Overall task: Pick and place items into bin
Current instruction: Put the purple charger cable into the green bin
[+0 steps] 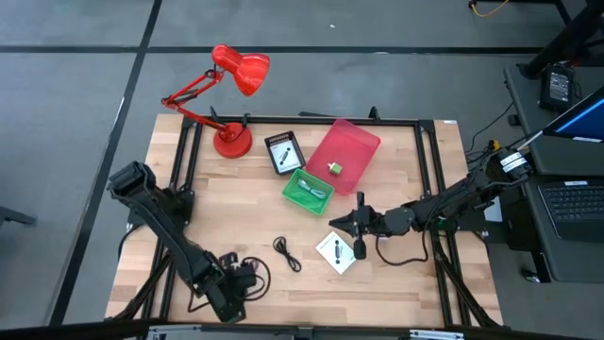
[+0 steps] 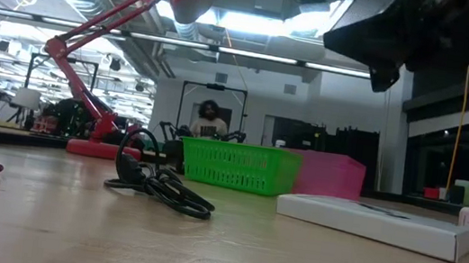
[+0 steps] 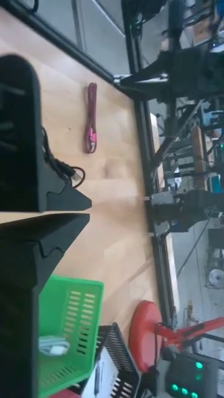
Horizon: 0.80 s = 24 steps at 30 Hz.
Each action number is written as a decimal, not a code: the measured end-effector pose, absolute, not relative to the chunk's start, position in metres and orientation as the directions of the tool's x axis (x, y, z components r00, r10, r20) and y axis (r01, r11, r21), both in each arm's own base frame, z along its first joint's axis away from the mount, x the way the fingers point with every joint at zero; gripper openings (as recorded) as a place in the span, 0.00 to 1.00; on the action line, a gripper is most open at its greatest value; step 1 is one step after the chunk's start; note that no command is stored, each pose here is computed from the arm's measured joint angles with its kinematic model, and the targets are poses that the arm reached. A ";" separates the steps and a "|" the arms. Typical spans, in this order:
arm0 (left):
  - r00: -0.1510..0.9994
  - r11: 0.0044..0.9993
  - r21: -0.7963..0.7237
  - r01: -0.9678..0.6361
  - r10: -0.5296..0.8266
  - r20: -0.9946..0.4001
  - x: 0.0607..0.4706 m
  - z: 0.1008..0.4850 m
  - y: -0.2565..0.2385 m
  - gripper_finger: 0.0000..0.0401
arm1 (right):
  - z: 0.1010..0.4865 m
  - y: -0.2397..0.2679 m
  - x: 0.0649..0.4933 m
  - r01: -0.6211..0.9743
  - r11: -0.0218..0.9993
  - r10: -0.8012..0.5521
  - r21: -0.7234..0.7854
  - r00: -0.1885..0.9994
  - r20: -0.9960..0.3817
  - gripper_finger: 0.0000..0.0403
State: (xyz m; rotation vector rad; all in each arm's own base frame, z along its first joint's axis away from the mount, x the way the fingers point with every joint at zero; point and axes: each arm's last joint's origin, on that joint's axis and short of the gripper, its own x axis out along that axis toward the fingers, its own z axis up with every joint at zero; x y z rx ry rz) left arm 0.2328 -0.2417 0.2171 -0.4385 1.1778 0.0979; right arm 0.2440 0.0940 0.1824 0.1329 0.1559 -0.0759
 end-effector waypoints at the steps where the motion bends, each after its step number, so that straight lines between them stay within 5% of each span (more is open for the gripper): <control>1: 0.380 0.905 -0.280 -0.320 -0.148 -0.913 0.232 0.215 -0.242 0.01 | 0.182 0.095 0.244 0.085 0.988 -0.063 0.133 0.985 -0.160 0.00; 24: 0.336 0.795 -0.264 -0.546 -0.081 -0.938 0.236 0.213 -0.229 0.01 | 0.178 0.103 0.239 0.050 0.994 -0.030 0.097 0.979 -0.200 0.00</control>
